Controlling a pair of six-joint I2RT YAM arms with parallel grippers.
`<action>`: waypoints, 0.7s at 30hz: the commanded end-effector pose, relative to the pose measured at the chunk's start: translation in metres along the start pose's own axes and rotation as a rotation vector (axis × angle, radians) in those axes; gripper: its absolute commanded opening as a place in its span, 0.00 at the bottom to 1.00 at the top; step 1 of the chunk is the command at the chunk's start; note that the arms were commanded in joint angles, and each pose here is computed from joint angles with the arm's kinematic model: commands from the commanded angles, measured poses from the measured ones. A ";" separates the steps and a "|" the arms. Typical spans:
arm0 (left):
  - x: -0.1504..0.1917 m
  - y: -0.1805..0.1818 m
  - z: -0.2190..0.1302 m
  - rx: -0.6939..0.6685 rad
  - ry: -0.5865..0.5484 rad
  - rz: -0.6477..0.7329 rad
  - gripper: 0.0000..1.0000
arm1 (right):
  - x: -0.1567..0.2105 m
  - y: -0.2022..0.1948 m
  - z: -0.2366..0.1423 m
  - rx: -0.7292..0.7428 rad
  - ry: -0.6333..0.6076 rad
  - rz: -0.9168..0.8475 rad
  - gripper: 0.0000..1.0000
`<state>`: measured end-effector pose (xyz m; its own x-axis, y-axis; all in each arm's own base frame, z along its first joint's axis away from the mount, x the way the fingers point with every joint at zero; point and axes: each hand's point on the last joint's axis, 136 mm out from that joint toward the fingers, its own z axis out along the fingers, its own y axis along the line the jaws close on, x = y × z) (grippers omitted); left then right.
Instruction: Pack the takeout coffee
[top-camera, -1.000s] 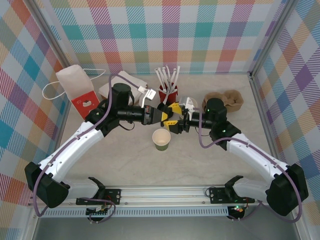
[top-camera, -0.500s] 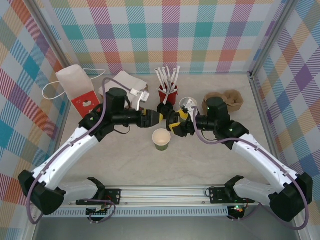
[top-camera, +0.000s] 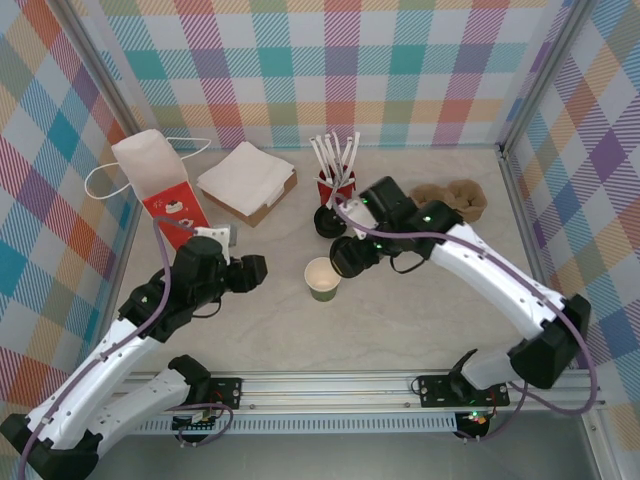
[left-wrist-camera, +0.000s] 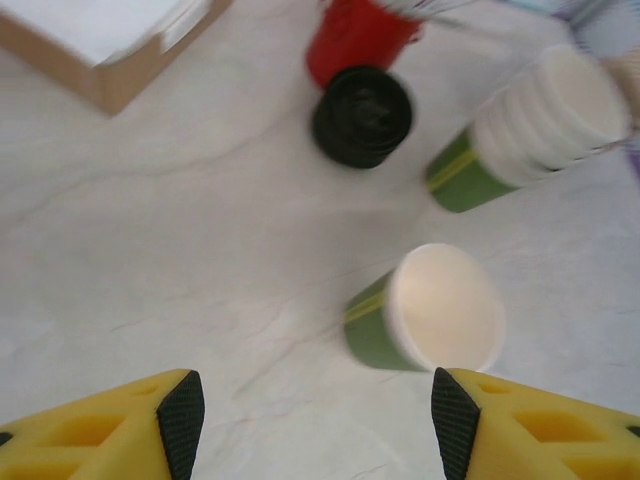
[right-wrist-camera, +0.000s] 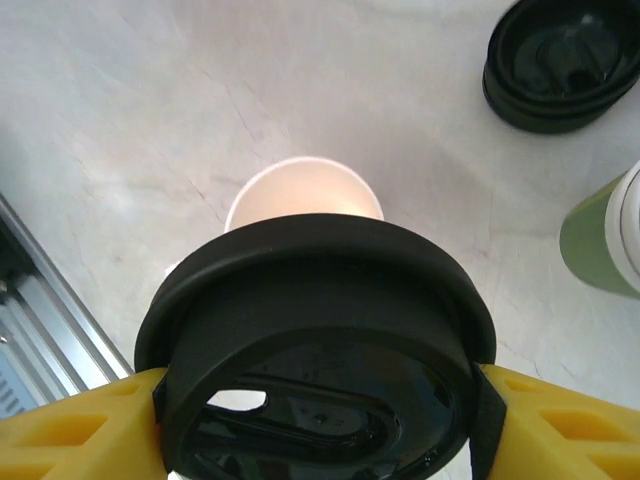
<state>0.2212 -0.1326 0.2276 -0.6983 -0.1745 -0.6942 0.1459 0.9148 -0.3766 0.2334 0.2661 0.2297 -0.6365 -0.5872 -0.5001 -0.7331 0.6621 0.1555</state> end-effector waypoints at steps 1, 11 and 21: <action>0.017 0.032 -0.003 -0.125 -0.002 -0.053 0.64 | 0.022 -0.005 0.002 0.134 0.201 0.009 0.69; 0.038 0.062 -0.011 -0.208 -0.023 -0.087 0.65 | 0.005 0.004 0.036 0.270 0.433 -0.136 0.70; 0.045 0.066 -0.008 -0.207 -0.022 -0.102 0.65 | -0.002 0.008 0.071 0.296 0.530 -0.223 0.70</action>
<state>0.1945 -0.0802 0.1813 -0.6894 -0.2674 -0.6732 -0.0554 0.9461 -0.3191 0.2489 0.3108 0.1675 -0.5919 -0.8051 -0.0385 -0.7920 0.5898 -0.1578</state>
